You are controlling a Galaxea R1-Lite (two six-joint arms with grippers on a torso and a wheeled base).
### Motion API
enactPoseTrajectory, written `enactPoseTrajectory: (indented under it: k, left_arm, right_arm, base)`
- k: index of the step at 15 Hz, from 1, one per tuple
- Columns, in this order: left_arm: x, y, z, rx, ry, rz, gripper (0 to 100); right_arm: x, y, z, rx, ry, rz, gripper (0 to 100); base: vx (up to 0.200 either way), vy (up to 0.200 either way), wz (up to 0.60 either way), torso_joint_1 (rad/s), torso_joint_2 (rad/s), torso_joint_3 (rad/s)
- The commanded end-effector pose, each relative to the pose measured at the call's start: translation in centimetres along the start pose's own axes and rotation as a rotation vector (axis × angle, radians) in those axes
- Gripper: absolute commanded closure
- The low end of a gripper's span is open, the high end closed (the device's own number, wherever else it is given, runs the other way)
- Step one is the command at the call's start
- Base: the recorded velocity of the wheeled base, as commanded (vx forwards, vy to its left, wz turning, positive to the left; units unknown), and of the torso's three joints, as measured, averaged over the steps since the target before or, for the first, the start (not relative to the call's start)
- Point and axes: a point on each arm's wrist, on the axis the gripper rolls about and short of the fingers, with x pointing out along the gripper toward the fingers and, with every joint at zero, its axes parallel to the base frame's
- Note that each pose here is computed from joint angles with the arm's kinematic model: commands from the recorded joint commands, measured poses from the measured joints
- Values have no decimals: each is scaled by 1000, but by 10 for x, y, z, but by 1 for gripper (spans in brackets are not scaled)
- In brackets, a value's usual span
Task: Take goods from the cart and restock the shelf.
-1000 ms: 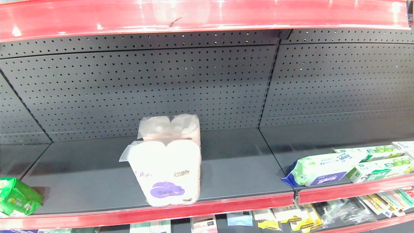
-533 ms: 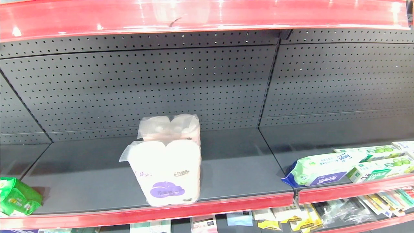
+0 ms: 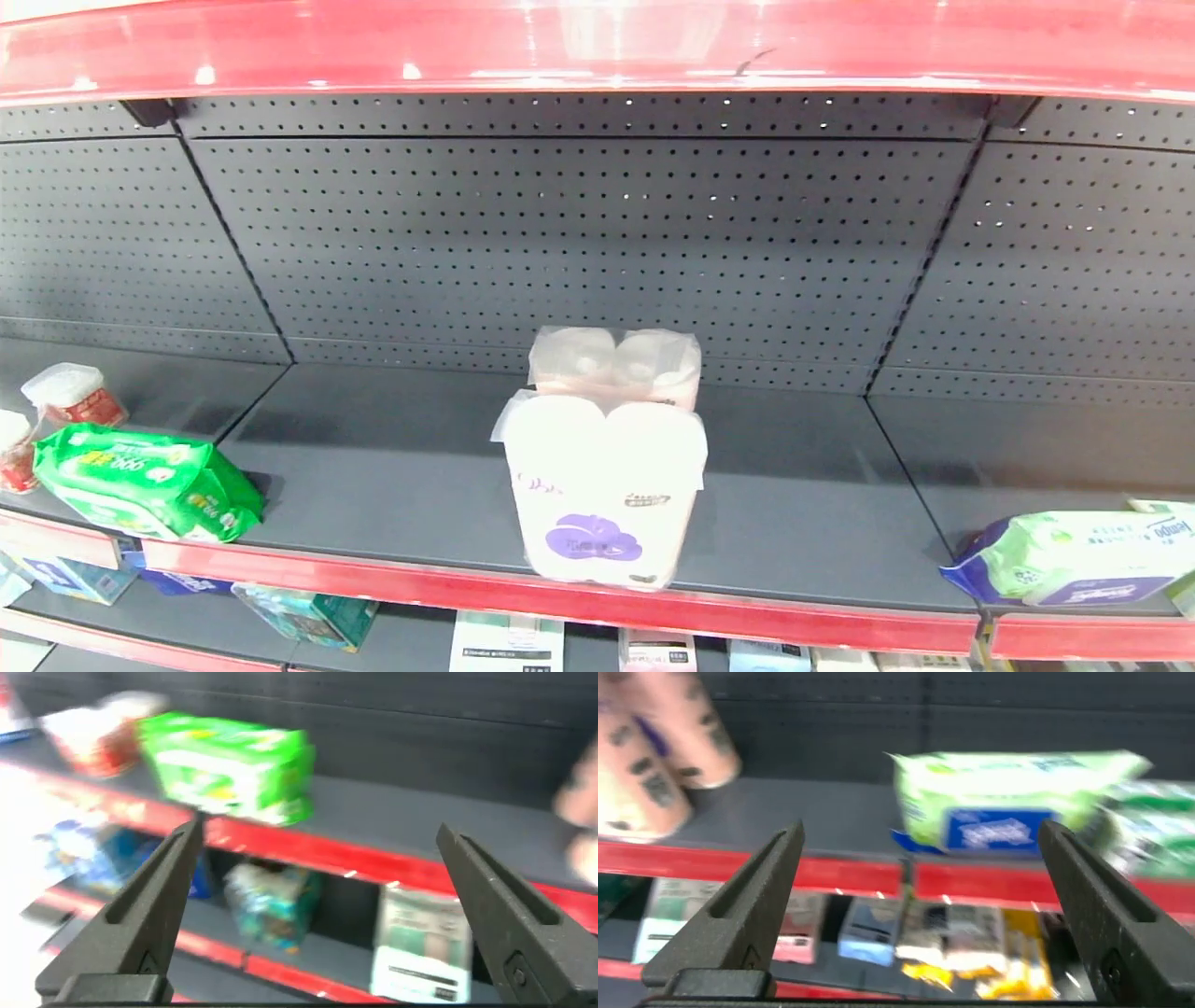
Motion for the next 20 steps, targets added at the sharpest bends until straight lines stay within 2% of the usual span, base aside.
enactPoseTrajectory:
  k: [1,2,7,20]
  left_arm:
    - [0,0,0,0,3,0,0]
    - [0,0,0,0,3,0,0]
    - [0,0,-1,0,5,0,0]
    - [0,0,0,0,3,0,0]
  right_arm:
    - [0,0,0,0,-1,0,0]
    - [0,0,0,0,0,0,0]
    - [0,0,0,-1,0,0,0]
    - [0,0,0,2,0,0,0]
  base:
    - [0,0,0,0,0,0]
    - [0,0,0,0,0,0]
    - [-200,0,0,5,7,3]
    - [0,0,0,0,0,0]
